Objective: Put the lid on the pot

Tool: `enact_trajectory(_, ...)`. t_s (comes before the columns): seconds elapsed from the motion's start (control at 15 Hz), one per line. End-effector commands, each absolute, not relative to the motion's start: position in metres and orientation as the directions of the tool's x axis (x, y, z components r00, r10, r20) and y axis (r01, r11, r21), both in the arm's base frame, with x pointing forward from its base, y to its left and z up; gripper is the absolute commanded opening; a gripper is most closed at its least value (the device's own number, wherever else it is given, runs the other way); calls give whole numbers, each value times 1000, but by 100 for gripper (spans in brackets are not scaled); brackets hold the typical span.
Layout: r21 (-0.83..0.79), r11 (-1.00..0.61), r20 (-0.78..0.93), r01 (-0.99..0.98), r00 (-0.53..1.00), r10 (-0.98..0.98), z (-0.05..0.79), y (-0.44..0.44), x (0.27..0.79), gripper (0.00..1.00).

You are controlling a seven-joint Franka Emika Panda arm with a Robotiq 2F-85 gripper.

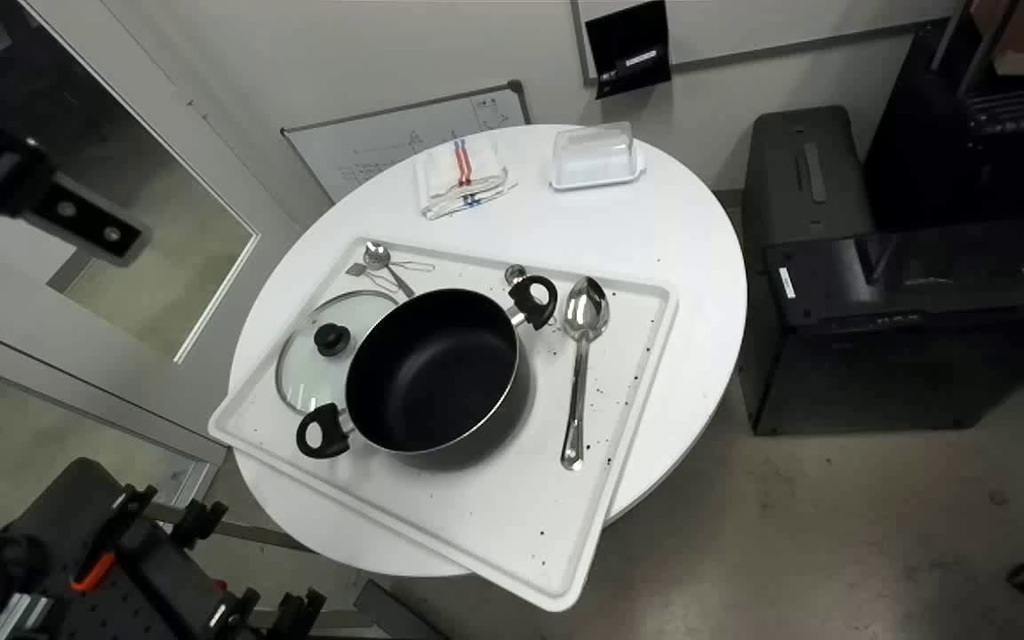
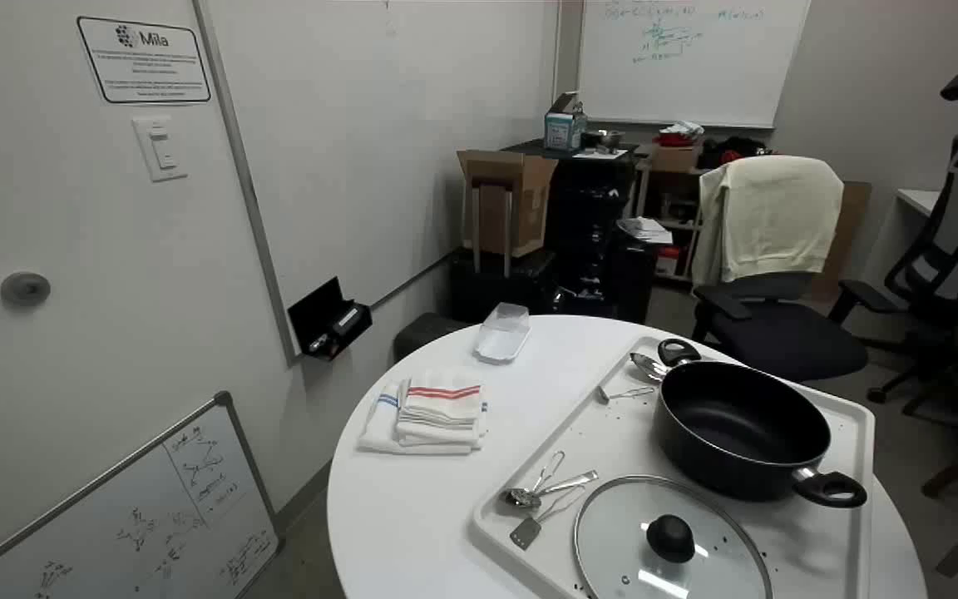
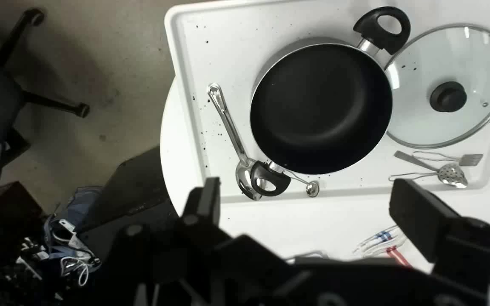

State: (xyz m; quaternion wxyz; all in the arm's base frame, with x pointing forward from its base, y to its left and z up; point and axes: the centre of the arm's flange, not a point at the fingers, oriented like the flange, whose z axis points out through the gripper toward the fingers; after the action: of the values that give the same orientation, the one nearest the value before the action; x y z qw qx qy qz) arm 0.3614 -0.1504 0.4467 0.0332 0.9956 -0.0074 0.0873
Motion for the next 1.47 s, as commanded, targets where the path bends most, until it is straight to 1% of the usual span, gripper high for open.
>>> enact_trajectory(0.0, 65, -998, 174, -20, 985, -9, 447, -150, 361, 100)
enact_trajectory(0.67, 68, -998, 160, 1, 987, 12, 442, -145, 368, 100)
enact_trajectory(1.07, 59, -990, 98, 126, 986, 132, 414, -108, 398, 100)
enact_trajectory(1.4, 45, -957, 28, 287, 957, 289, 376, -57, 433, 100)
